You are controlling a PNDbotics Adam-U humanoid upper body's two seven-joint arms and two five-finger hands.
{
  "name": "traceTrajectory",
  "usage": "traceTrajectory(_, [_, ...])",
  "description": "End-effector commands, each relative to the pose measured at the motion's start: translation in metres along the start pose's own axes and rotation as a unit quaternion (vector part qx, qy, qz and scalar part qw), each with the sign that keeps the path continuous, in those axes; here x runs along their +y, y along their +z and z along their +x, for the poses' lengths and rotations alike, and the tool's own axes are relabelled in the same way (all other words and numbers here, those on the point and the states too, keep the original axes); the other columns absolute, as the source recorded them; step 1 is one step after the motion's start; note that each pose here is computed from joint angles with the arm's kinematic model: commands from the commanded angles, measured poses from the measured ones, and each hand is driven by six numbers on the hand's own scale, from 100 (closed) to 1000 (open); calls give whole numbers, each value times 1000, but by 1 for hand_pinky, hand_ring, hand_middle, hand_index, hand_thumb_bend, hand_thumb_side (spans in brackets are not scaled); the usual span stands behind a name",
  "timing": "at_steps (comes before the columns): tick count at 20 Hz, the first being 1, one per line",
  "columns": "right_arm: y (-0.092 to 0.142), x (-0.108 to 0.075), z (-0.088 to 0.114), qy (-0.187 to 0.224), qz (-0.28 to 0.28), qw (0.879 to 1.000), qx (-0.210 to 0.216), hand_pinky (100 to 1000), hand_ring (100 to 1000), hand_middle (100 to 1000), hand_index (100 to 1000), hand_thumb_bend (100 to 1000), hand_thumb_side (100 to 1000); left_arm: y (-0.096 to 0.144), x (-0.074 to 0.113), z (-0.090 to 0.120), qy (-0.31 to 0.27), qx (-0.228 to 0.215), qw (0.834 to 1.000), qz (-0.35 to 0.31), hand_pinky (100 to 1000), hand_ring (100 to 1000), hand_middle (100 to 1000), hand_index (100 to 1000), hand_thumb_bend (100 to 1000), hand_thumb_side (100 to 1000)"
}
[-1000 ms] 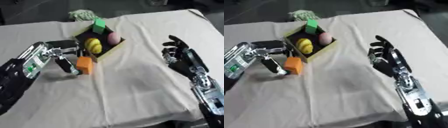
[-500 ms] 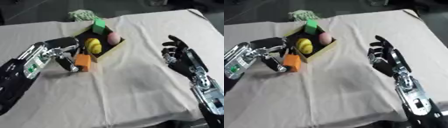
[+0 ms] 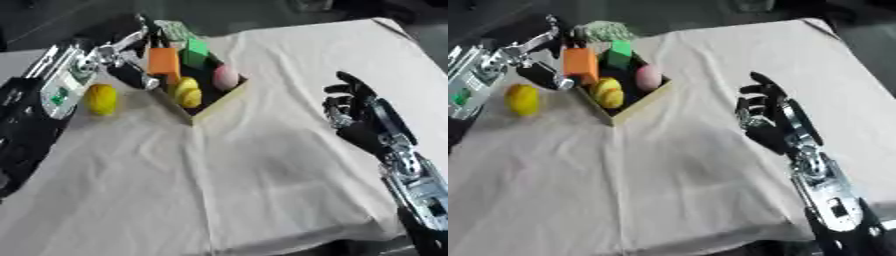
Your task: Pick up objects on the table and place them in the box.
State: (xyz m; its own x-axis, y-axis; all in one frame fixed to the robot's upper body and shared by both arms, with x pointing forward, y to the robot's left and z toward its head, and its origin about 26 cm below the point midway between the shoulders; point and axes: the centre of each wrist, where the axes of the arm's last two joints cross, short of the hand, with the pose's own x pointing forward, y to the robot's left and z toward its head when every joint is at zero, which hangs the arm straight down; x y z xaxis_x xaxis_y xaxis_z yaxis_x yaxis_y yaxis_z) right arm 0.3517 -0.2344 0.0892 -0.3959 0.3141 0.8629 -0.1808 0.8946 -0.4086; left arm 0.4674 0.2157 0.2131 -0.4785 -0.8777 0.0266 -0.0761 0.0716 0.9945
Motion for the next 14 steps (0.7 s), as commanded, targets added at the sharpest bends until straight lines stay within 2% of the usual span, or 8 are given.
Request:
traceTrajectory(1, [-7, -1, 9, 1, 7, 1000, -19, 663, 708, 760, 968, 100, 315, -12, 2, -3, -11, 24, 999, 37, 563, 469, 457, 667, 430, 204])
traceTrajectory(6, [-12, 3, 14, -4, 15, 999, -28, 663, 708, 761, 968, 100, 316, -24, -13, 1, -10, 42, 997, 61, 634, 557, 529, 737, 518, 298])
traceTrajectory(8, [-12, 3, 14, -4, 17, 999, -29, 663, 708, 761, 968, 100, 316, -26, -17, 2, -9, 47, 997, 67, 670, 612, 584, 778, 597, 363])
traceTrajectory(10, [-12, 3, 14, -4, 16, 999, -29, 663, 708, 761, 968, 100, 316, -26, -20, 2, -11, 48, 997, 67, 700, 666, 639, 812, 723, 455])
traceTrajectory(14, [-12, 3, 14, -3, 14, 1000, -28, 662, 708, 761, 968, 100, 317, -22, -18, -4, -16, 57, 996, 66, 729, 718, 705, 854, 819, 520])
